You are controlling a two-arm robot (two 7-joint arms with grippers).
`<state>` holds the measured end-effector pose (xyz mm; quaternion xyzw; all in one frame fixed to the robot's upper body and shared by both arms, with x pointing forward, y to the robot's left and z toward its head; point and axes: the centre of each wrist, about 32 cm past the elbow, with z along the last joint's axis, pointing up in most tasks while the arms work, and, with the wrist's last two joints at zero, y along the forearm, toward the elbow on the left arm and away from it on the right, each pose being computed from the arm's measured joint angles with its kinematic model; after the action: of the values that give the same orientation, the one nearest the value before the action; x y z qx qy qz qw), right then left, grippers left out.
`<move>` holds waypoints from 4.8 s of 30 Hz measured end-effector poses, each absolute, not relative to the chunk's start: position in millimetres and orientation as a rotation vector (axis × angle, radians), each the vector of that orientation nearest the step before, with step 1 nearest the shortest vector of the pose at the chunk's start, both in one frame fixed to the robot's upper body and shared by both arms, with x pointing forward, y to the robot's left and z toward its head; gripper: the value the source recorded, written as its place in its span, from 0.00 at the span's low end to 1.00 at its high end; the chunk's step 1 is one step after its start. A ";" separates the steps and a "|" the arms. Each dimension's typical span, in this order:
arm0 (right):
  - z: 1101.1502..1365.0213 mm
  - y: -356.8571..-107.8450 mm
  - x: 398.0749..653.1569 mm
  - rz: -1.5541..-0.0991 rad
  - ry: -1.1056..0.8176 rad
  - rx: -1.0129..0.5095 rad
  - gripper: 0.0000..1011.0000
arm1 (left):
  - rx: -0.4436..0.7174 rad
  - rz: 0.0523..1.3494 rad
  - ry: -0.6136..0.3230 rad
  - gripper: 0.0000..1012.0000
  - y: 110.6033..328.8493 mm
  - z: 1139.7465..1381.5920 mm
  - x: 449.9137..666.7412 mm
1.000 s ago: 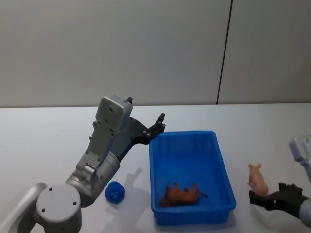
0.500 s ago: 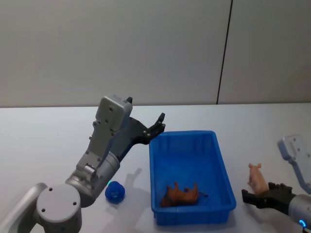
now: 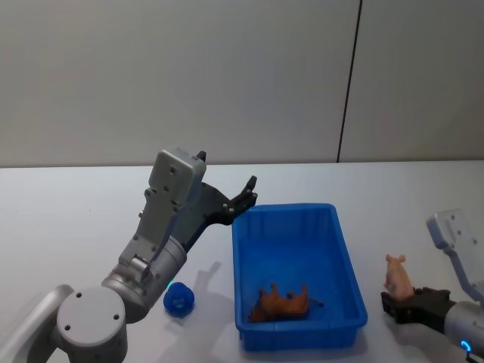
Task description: Pick up the two dolls from the table and place them into the box.
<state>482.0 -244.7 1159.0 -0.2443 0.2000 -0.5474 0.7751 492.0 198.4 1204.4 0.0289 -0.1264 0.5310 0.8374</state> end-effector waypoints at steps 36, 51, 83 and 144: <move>1223.2 -245.8 481.4 -1.163 0.121 -0.312 0.37 | 0.061 1.124 -0.268 0.99 198.4 1204.4 492.0; 1241.1 -234.7 490.0 -0.968 0.183 -0.323 0.37 | 0.061 1.124 -0.268 0.99 198.4 1204.4 492.0; 1234.8 -216.1 507.4 -0.805 0.312 -0.419 0.99 | 0.061 1.124 -0.268 0.99 198.4 1204.4 492.0; 1250.9 -296.1 483.3 -1.139 0.303 -0.107 0.99 | 0.240 1.048 0.016 0.99 251.1 1205.2 438.9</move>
<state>483.3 -296.1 1250.9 -0.0503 0.1428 -0.5370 0.8299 438.9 251.1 1205.2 0.1144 0.0075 0.4989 0.8590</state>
